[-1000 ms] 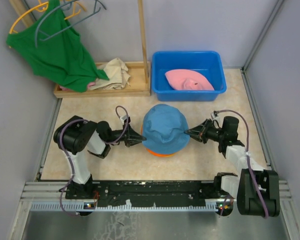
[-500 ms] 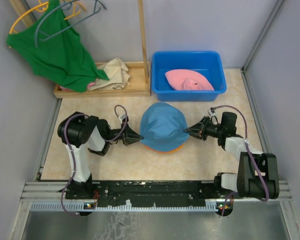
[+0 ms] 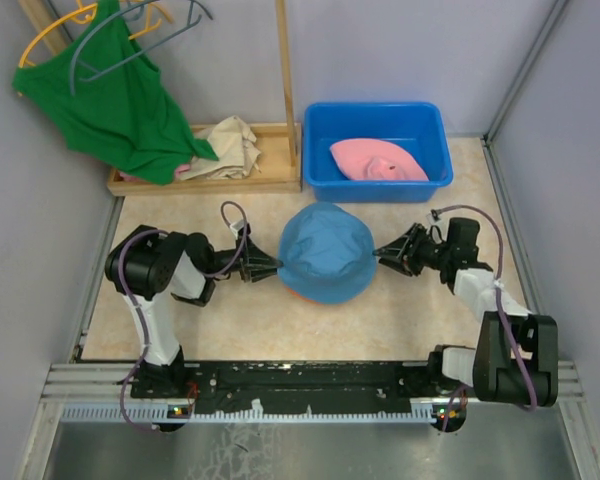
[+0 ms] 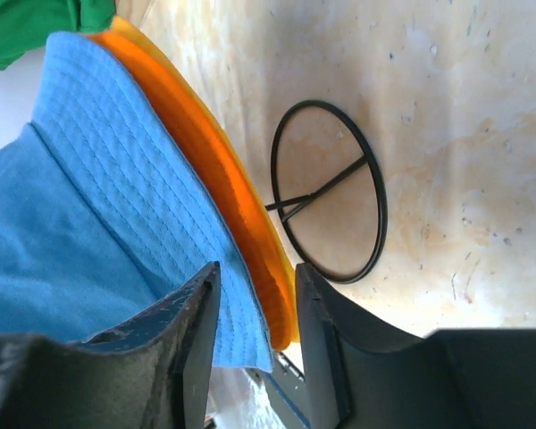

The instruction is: Stack the hats

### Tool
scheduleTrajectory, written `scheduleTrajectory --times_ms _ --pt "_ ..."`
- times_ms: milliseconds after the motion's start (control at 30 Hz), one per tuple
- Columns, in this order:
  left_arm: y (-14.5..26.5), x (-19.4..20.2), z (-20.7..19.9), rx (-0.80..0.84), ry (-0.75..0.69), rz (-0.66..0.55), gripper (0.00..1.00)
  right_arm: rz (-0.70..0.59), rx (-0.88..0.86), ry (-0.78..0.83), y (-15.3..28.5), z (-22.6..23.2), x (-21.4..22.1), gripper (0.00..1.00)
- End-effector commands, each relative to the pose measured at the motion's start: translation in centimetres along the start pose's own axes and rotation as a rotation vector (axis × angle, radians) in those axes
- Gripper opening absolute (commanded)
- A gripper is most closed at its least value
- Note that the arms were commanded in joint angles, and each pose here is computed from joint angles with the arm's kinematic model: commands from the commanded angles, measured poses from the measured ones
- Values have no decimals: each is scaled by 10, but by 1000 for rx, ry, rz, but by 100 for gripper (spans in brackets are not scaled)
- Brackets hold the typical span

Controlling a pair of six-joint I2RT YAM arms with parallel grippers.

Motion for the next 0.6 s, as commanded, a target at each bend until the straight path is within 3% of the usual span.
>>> scheduleTrajectory --times_ms 0,333,433,567 --pt "8 5 -14 96 -209 -35 30 -94 -11 102 8 29 -17 42" --pt "19 5 -6 70 -163 -98 31 -278 3 291 22 117 -74 66" --pt "26 -3 -10 76 -181 -145 38 -320 47 349 12 142 -102 75" --pt "30 -18 -18 92 -221 -197 39 -372 136 425 -13 167 -135 83"
Point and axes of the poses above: each gripper's point midway between its finger pads, its own y axis back along the fingers, its own z axis along the line the jaws close on, x = y × z, the point moved 9 cm from there along y, back along the fingers, and after that the axes turned 10 degrees about -y, right-handed, at the moved point
